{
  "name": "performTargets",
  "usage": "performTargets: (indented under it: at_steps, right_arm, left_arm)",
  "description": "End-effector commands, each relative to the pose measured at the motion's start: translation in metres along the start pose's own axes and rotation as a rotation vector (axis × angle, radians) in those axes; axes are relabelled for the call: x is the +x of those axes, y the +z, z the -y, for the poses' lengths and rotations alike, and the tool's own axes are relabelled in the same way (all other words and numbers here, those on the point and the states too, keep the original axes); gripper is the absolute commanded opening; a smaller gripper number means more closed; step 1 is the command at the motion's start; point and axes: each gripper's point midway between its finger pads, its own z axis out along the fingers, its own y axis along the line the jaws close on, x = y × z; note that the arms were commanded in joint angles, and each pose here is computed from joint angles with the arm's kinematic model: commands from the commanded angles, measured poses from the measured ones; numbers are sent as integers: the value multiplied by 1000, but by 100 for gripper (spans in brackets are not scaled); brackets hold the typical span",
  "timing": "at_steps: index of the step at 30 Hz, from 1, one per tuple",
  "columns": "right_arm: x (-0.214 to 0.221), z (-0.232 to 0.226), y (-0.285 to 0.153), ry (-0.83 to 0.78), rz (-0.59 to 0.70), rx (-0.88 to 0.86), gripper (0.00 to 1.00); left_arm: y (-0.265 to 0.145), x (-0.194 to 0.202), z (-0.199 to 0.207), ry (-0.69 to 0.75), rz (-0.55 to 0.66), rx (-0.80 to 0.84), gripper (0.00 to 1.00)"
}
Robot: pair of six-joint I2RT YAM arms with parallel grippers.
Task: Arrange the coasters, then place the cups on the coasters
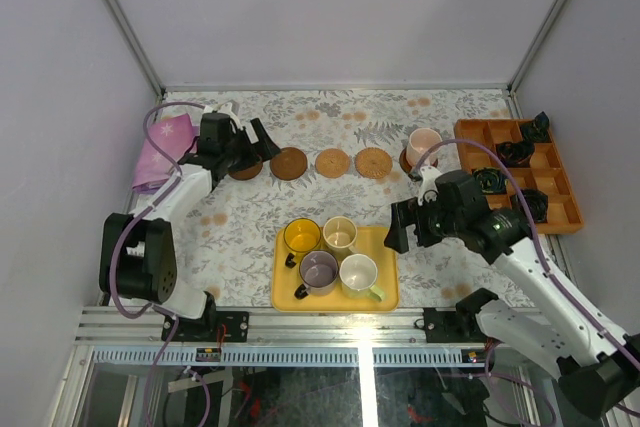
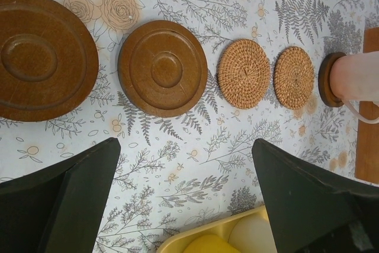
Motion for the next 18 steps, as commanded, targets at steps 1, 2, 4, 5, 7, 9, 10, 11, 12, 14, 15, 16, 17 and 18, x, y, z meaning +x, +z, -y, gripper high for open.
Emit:
performTargets:
  at_steps: [1, 2, 4, 5, 7, 9, 10, 11, 12, 14, 15, 16, 17, 18]
  right_arm:
    - [19, -29, -12, 7, -27, -136, 100]
    - [23, -31, -12, 6, -38, -139, 100]
    - [32, -35, -10, -15, -73, -145, 99]
    - [36, -37, -8, -28, -90, -145, 99]
    - [43, -43, -4, -62, -114, -141, 99]
    - [49, -48, 1, -94, -138, -134, 99]
    - [52, -50, 4, -110, -148, -128, 99]
    - [56, -53, 7, -126, -161, -125, 99]
    - [59, -56, 10, -144, -173, -121, 100]
    - [65, -59, 15, -175, -201, -115, 99]
    - [68, -60, 18, -187, -215, -111, 99]
    - [72, -62, 19, -201, -228, -114, 99]
    - [75, -64, 21, -208, -239, -116, 99]
    - [78, -64, 23, -216, -249, -117, 99]
  left_arm:
    - [-10, 3, 4, 28, 6, 13, 94]
    - [-11, 3, 4, 27, 10, 13, 94]
    - [-12, 3, 3, 25, 14, 7, 95]
    - [-13, 3, 4, 25, 17, 9, 95]
    - [-15, 2, 4, 26, 22, 8, 96]
    - [-15, 2, 4, 27, 23, 5, 96]
    - [-16, 1, 4, 29, 26, 1, 97]
    - [-16, 1, 3, 32, 27, -1, 97]
    - [-17, 1, 2, 33, 26, -5, 97]
    - [-17, 2, 1, 35, 26, -11, 98]
    - [-17, 2, 1, 35, 27, -13, 98]
    - [-18, 3, 0, 34, 26, -16, 98]
    - [-17, 4, -1, 34, 24, -17, 98]
    - [-17, 4, -2, 34, 25, -21, 98]
